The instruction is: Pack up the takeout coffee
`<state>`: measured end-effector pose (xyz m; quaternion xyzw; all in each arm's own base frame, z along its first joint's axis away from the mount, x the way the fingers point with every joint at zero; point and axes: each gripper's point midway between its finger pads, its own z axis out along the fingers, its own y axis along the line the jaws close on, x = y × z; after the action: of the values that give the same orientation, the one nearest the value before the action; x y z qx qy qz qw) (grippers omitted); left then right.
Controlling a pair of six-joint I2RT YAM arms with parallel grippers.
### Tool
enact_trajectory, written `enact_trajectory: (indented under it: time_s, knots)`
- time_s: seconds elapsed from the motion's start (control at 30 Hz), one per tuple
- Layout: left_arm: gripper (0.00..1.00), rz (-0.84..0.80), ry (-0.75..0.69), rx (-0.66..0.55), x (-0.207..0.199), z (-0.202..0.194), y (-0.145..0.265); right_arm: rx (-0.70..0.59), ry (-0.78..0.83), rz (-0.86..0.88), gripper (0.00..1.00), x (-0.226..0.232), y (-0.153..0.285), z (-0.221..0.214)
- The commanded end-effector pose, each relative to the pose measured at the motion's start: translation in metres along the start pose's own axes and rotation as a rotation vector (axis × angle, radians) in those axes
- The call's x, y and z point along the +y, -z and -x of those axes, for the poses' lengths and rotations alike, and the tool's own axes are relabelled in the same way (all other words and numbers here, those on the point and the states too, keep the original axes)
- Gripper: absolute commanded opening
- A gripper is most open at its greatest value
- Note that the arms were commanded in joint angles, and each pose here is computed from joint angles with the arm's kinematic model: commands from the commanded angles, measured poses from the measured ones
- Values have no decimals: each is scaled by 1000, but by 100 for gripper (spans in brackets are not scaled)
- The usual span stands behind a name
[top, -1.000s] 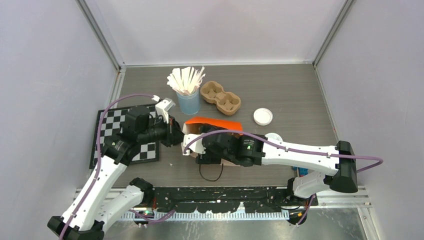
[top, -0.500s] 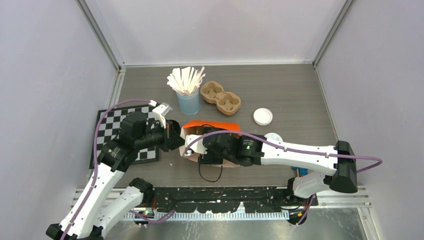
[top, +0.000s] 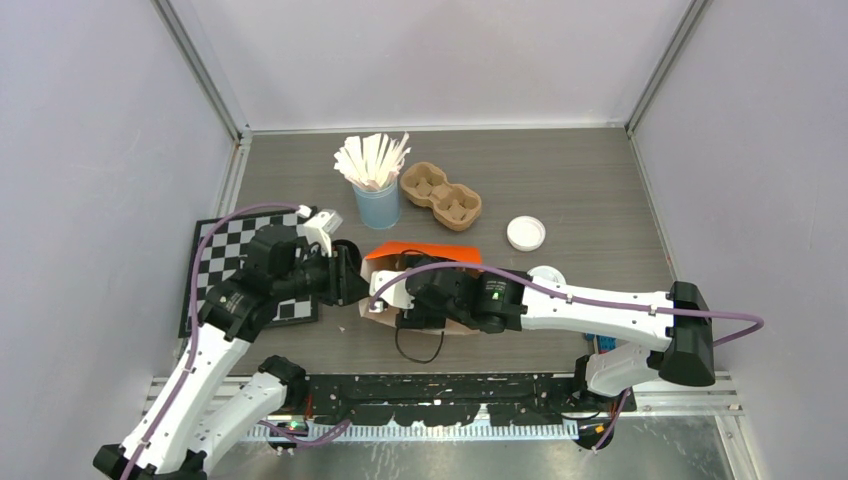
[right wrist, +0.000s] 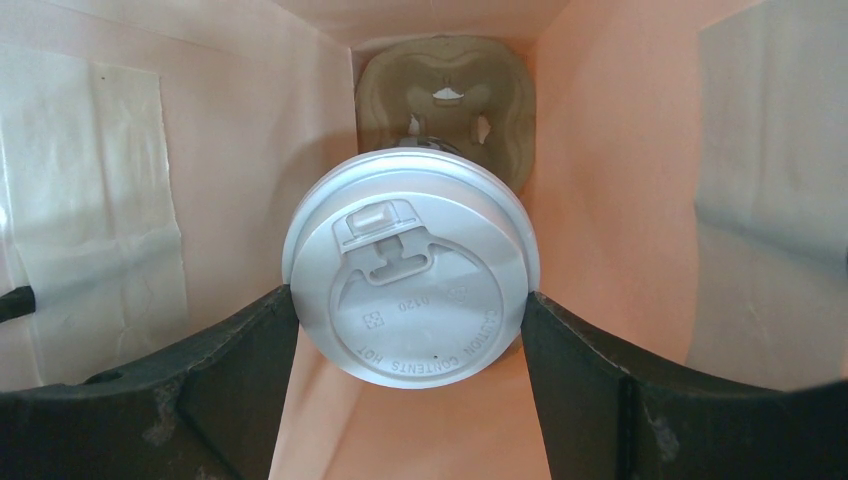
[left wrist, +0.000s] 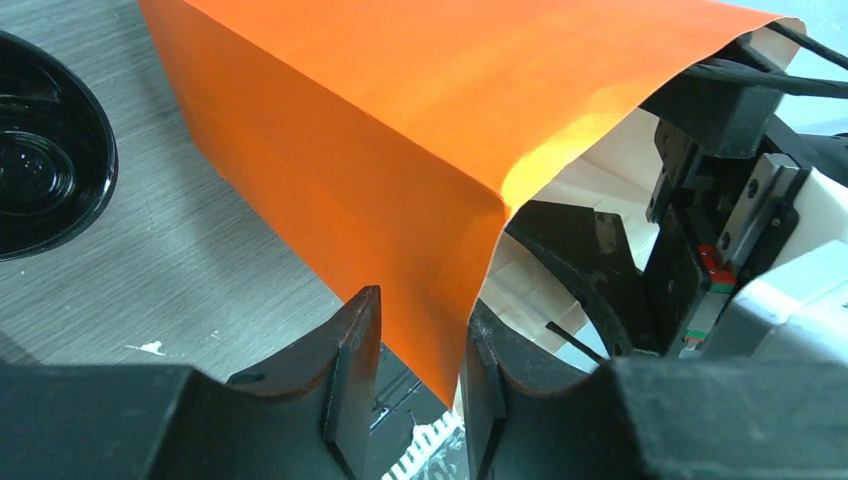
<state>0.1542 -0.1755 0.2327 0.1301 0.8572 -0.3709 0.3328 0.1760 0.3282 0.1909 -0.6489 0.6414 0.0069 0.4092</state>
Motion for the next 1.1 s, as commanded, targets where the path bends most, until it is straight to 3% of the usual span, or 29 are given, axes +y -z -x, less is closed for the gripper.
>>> enact_trajectory:
  time_s: [0.0, 0.2, 0.37, 0.43, 1.07]
  knots:
    - [36, -4, 17, -25, -1, 6, -4, -54, -19, -36, 70, -11, 6, 10]
    - [32, -20, 15, -24, -2, 9, -9, -60, -14, -16, 70, -6, 6, 8]
    - [6, -47, 2, -19, -6, 8, -9, -65, 7, -31, 70, -7, 2, 7]
    - [0, -62, -2, -22, -8, 8, -7, -68, 20, -36, 70, -7, -1, 7]
    - [0, -104, 18, 24, -14, -12, 0, -136, 27, -24, 70, -8, -36, 26]
